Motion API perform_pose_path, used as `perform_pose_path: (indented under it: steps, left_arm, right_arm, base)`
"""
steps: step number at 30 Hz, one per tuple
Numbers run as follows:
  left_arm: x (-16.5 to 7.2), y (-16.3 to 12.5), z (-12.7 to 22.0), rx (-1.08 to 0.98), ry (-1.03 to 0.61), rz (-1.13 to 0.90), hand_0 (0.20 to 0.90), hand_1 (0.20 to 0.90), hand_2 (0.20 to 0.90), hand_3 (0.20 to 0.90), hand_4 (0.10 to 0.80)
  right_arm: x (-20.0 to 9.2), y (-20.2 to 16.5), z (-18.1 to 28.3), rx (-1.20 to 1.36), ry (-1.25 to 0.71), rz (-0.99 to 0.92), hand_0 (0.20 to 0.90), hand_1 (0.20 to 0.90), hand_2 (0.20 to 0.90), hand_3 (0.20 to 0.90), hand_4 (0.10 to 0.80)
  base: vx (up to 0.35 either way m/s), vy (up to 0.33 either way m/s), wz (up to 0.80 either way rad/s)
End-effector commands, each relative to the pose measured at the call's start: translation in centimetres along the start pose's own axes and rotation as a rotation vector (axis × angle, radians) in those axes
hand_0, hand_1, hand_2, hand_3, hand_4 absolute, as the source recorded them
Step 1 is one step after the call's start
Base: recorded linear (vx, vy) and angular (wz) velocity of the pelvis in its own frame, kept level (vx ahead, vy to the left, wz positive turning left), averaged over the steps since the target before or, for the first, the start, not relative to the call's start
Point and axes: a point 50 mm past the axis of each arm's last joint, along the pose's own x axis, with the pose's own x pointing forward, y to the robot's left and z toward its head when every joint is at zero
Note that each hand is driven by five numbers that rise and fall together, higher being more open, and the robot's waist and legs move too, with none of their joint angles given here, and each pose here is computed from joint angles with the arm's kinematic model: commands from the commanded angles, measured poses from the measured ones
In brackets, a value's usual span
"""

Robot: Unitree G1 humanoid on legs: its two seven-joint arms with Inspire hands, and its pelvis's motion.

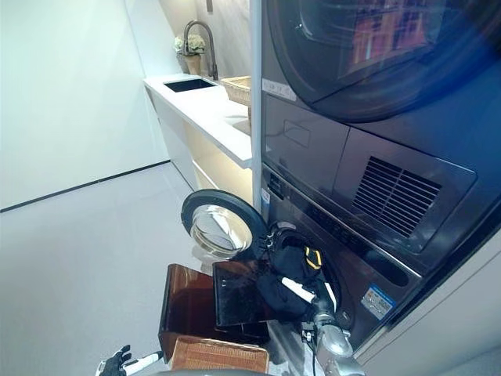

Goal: Pick up the clothes and place them into the washing machine

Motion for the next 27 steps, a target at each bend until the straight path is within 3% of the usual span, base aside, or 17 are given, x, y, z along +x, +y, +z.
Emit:
perform_pose_path:
  steps: [1,3,4,6,9,10,11,13,18,27]
  left_arm:
    - [1.6,1.6,8.7,-0.149,-0.343,0.072,0.900,0.900,0.900,0.900,0.800]
    - [1.5,1.4,9.6,-0.157,-0.390,0.075,0.900,0.900,0.900,0.900,0.800]
    - [0.7,1.1,13.8,-0.218,-0.591,0.105,0.900,0.900,0.900,0.900,0.800]
    - [0.2,0.8,15.6,-0.252,-0.670,0.110,0.900,0.900,0.900,0.900,0.800]
    - [-3.4,-0.3,23.1,-0.448,-1.012,0.097,0.900,0.900,0.900,0.900,0.800]
    - [-3.4,-0.3,23.2,-0.448,-1.013,0.098,0.900,0.900,0.900,0.900,0.800]
    - [-5.7,-0.8,25.8,-0.558,-1.149,0.057,0.900,0.900,0.900,0.900,0.800]
    - [-6.4,-1.1,26.8,-0.583,-1.194,0.049,0.900,0.900,0.900,0.900,0.800]
    - [-11.2,-1.2,31.4,-0.683,-1.460,0.024,0.900,0.900,0.900,0.900,0.800]
    - [-14.7,0.0,33.6,-0.837,-1.622,0.066,0.900,0.900,0.900,0.900,0.800]
  right_arm:
    - [2.1,3.4,5.2,0.162,-0.238,0.032,0.200,0.200,0.200,0.200,0.300]
    - [2.2,3.2,5.5,0.161,-0.246,0.012,0.200,0.200,0.200,0.200,0.300]
    - [2.7,3.6,7.1,0.196,-0.305,-0.009,0.200,0.200,0.200,0.200,0.300]
    - [2.9,4.0,8.1,0.212,-0.340,-0.006,0.200,0.200,0.200,0.200,0.300]
    - [3.7,5.3,13.0,0.301,-0.483,0.010,0.200,0.200,0.200,0.200,0.300]
    - [3.7,5.3,13.0,0.302,-0.484,0.010,0.200,0.200,0.200,0.200,0.300]
    - [3.7,5.8,15.3,0.344,-0.555,0.023,0.200,0.200,0.200,0.200,0.300]
    - [3.7,6.1,16.3,0.372,-0.584,0.026,0.200,0.200,0.200,0.200,0.300]
    - [3.2,7.0,21.6,0.531,-0.745,0.054,0.200,0.200,0.200,0.200,0.300]
    - [2.7,7.8,27.1,0.706,-0.862,0.070,0.200,0.200,0.200,0.200,0.300]
  base:
    - [0.000,0.000,0.00]
    - [-0.087,0.024,0.09]
    - [-0.235,0.031,0.12]
    - [-0.231,0.019,0.09]
    - [-0.325,0.028,0.06]
    - [-0.258,0.034,0.07]
    - [-0.101,0.020,0.08]
    - [-0.068,0.047,0.08]
    - [-0.061,0.087,-0.10]
    - [-0.003,0.057,0.05]
